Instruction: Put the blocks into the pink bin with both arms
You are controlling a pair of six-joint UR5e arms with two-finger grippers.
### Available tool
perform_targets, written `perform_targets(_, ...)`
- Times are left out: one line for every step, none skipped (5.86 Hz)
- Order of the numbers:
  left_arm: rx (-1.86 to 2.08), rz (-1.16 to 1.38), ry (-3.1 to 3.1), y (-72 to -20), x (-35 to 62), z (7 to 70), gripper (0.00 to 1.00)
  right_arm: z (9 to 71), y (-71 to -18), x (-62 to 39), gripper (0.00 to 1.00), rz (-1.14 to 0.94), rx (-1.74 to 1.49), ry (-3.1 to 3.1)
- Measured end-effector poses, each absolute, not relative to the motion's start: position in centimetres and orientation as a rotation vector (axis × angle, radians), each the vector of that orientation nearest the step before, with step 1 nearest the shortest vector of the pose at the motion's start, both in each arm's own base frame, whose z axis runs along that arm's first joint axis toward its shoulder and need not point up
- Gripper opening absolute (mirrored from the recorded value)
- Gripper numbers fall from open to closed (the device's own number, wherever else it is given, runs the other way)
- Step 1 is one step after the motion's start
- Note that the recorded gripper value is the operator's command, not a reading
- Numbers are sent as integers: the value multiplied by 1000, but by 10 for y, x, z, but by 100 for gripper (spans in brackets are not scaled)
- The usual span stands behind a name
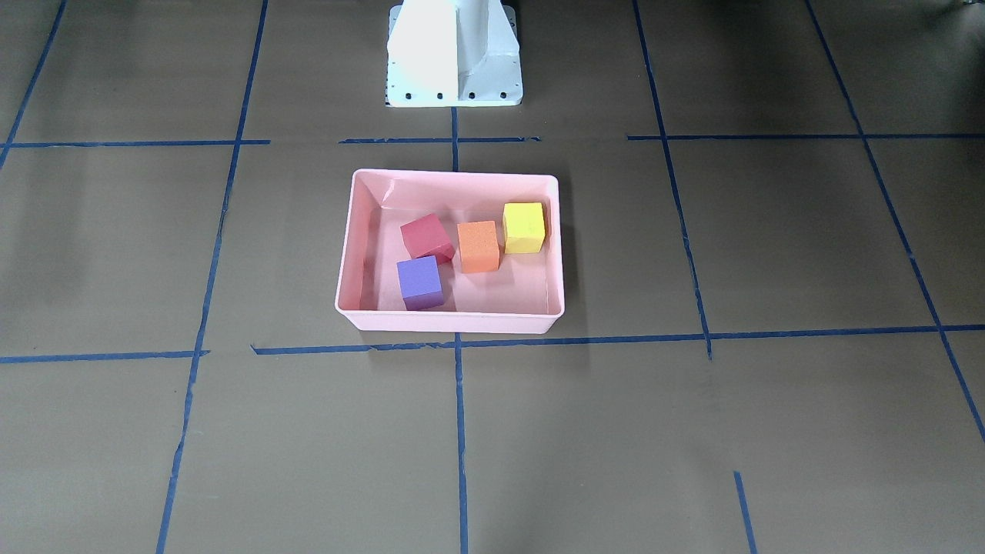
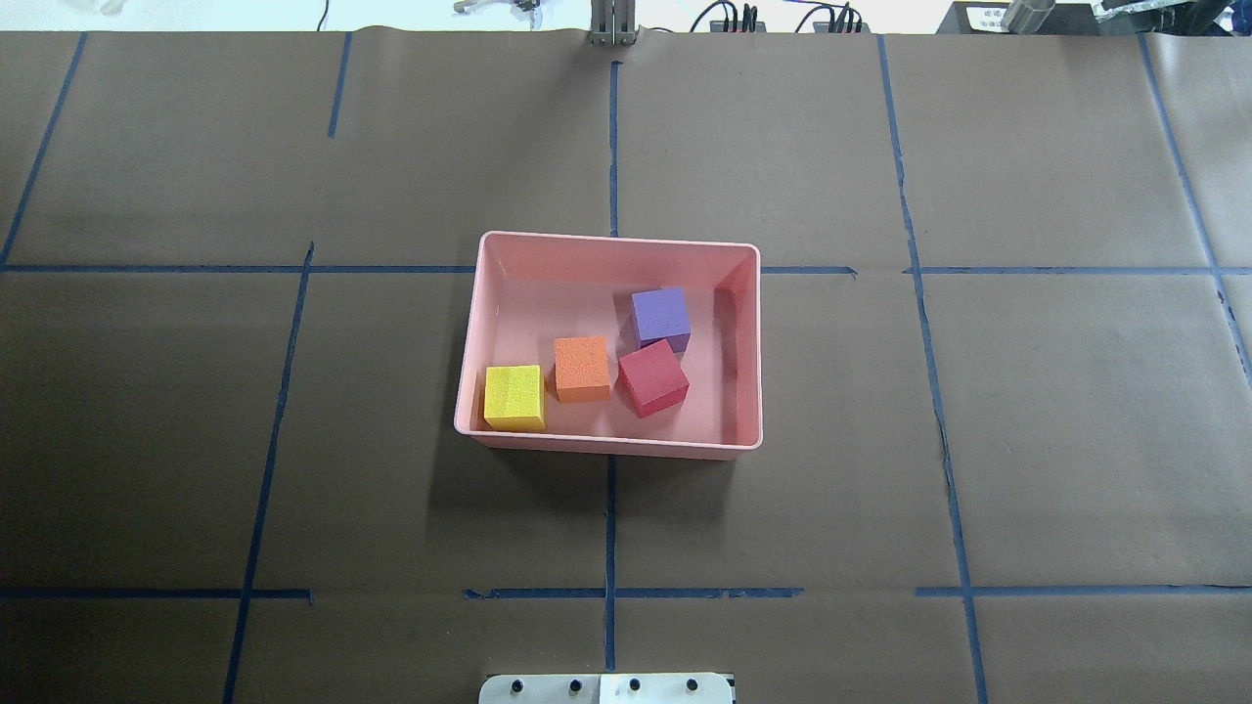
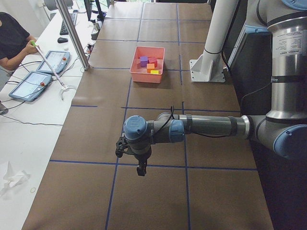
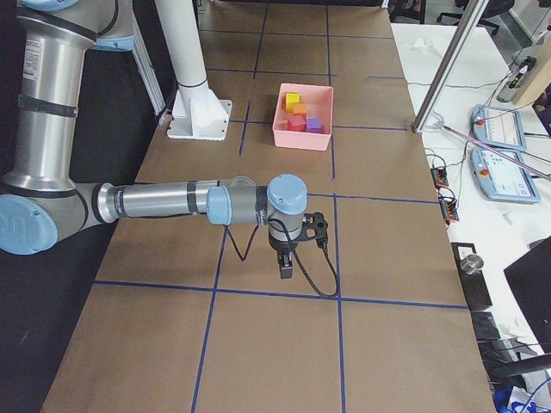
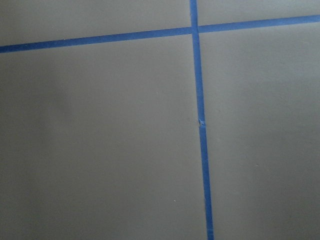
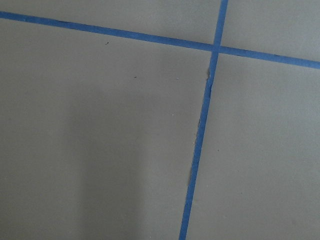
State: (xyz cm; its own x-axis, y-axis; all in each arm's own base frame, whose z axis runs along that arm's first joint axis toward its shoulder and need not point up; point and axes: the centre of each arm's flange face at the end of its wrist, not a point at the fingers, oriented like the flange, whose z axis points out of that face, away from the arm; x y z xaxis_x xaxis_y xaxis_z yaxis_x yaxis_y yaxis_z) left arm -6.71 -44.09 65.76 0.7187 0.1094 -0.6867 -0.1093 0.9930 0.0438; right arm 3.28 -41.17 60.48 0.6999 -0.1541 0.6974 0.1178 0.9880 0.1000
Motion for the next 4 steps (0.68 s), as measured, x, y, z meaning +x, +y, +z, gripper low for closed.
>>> perform_targets(-2, 111, 771, -440, -67, 643, 100, 607, -412, 30, 100, -152, 40, -795)
perform_targets(-31, 86, 787, -436, -66, 631, 100, 607, -413, 26, 100, -156, 36, -811)
perform_targets(-57, 68, 792, -432, -66, 630, 100, 608, -413, 25, 100, -159, 37, -816)
perform_targets(-67, 63, 798, -431, -65, 631, 100, 610, -413, 24, 100, -160, 34, -817)
